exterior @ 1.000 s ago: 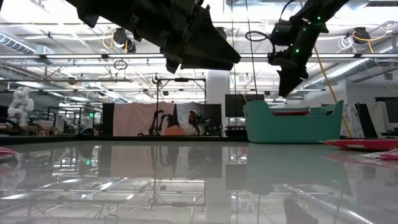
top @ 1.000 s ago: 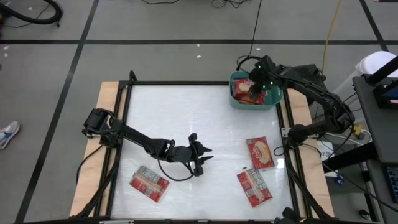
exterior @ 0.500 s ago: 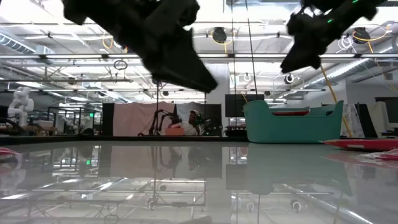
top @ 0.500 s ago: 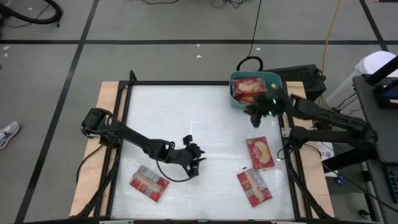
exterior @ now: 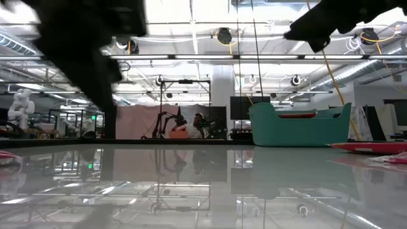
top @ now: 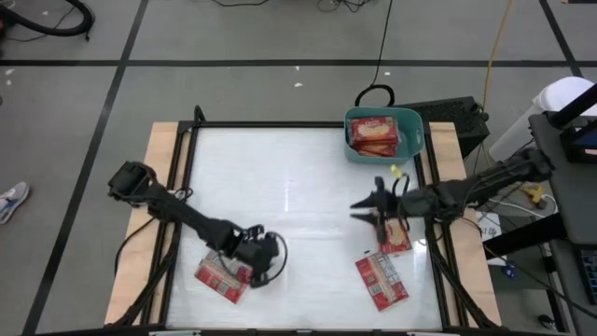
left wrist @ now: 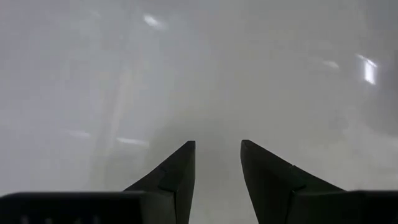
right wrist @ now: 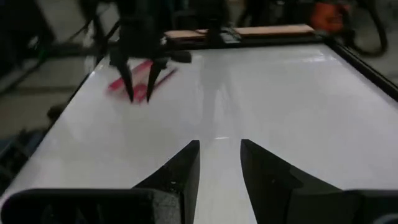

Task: Sort popcorn bags into baskets
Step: Put the red popcorn bag into the green bin

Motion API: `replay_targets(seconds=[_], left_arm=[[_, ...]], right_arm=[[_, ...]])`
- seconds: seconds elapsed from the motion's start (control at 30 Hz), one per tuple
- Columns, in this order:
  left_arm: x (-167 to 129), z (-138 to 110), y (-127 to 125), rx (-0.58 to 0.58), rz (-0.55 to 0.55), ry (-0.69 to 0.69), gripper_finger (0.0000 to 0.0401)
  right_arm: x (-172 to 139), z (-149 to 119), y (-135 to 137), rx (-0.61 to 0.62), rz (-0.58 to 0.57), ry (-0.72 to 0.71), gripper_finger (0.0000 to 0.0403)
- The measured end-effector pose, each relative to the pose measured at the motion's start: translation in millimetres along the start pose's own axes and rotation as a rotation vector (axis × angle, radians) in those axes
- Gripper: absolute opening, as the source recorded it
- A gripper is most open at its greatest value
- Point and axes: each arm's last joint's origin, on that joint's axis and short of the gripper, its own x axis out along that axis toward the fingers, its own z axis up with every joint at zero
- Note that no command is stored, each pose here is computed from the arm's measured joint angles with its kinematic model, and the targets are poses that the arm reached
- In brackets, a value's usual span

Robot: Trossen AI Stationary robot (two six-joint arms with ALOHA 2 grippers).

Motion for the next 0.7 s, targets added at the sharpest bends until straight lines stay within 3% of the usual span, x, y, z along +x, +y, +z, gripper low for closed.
replay_targets(seconds=[0.1, 0.3, 0.57, 0.7], left_arm=[[-1.1, -12.1, -14.2, -0.005, -0.038, 0.039, 0.0132], [-2.8, -31.5, -47.3, 0.079, -0.106, -0.013, 0.0168], [-5.1, -55.3, -55.3, 0.061, 0.032, -0.015, 0.0291], [-7.4, -65.8, -53.6, 0.123, 0.098, 0.031, 0.0314]], right_arm=[[10.0, -5.9, 17.0, -0.106, 0.024, 0.002, 0.0108], [29.5, -19.8, 36.1, -0.156, 0.072, 0.036, 0.0108], [41.1, -29.9, 53.4, -0.195, 0.146, 0.035, 0.0108], [43.8, -30.9, 56.4, -0.208, 0.156, 0.022, 0.0108]])
